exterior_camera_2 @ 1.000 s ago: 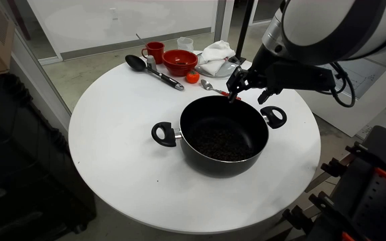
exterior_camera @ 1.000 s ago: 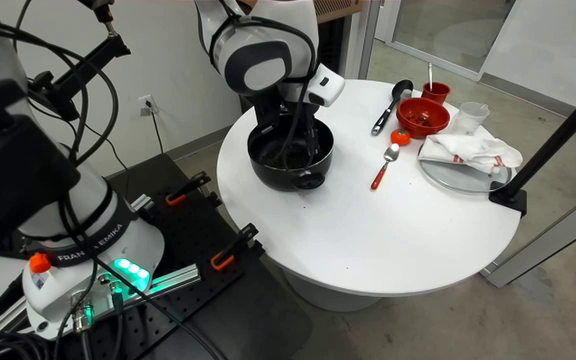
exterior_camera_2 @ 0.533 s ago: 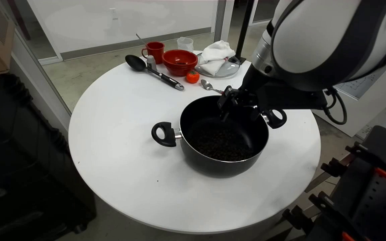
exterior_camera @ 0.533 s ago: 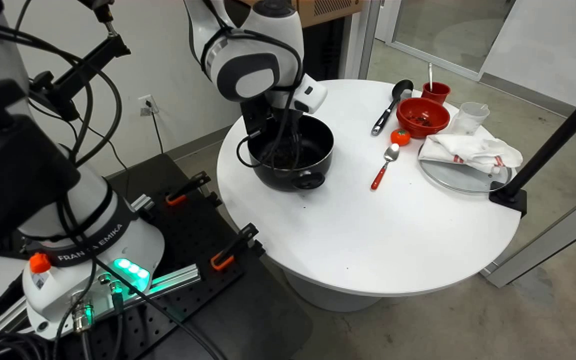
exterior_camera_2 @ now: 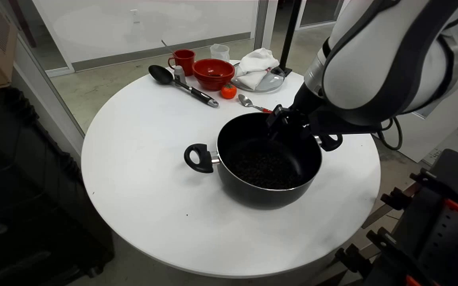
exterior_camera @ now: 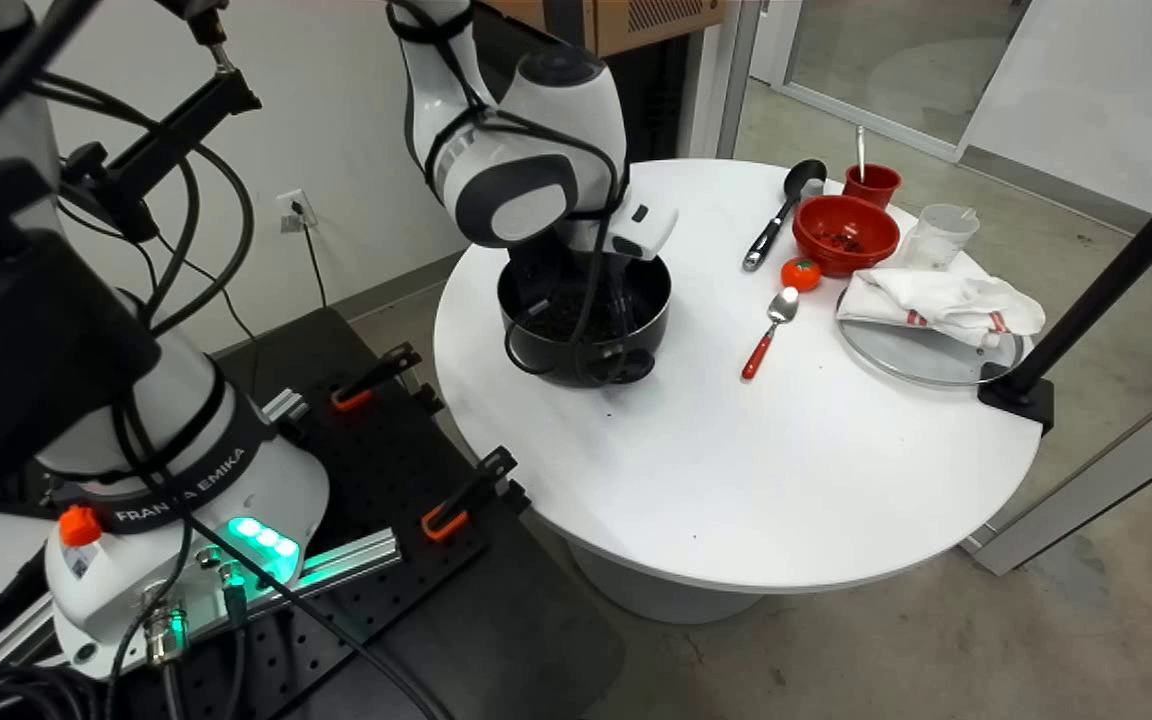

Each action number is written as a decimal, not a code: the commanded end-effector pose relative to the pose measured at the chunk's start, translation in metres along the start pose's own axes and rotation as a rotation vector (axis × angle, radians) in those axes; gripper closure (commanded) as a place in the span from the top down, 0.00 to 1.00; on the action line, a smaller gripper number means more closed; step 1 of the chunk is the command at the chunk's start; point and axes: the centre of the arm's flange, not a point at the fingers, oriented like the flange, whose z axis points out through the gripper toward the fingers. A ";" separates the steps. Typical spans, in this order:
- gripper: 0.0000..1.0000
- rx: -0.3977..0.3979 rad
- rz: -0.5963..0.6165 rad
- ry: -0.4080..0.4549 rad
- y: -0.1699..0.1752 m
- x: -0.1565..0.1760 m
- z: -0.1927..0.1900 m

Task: Move the black pot to the right then use the spoon to take some contents out of the pot

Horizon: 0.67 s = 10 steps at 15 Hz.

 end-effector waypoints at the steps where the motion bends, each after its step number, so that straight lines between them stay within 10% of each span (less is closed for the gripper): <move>1: 1.00 -0.022 -0.018 0.016 0.020 0.011 0.020; 10: 1.00 -0.052 0.017 0.026 0.039 0.035 -0.008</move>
